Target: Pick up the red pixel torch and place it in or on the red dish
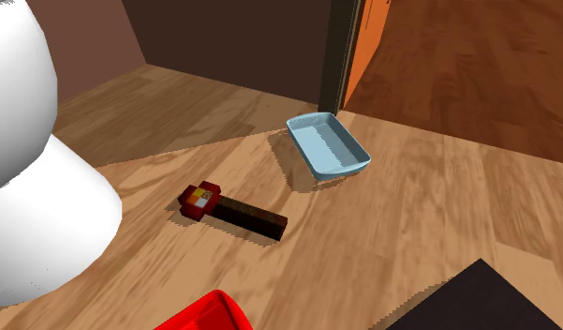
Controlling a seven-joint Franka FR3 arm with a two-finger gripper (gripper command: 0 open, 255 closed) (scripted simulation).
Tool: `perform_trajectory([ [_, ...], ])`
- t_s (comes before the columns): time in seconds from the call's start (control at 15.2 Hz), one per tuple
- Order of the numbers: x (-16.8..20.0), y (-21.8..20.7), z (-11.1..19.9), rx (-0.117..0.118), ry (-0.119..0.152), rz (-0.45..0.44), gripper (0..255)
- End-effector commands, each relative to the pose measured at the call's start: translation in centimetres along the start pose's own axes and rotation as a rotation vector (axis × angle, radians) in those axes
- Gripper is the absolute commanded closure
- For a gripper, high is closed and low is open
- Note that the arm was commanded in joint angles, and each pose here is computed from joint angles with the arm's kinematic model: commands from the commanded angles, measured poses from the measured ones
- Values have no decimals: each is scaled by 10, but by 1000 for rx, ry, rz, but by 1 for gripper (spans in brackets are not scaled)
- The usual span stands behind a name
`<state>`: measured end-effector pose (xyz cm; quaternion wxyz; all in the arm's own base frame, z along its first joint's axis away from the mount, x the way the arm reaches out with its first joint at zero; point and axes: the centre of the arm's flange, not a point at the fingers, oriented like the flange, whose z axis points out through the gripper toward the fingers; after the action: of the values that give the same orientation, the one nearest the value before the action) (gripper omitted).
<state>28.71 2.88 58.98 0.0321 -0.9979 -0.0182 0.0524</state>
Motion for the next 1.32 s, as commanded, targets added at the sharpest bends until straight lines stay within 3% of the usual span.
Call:
perform_trajectory([
  [0.0, 0, 0, 0, 0, 0, 0, 0],
  [1.25, 166, -4, 182, -25, 36, -220, 0],
])
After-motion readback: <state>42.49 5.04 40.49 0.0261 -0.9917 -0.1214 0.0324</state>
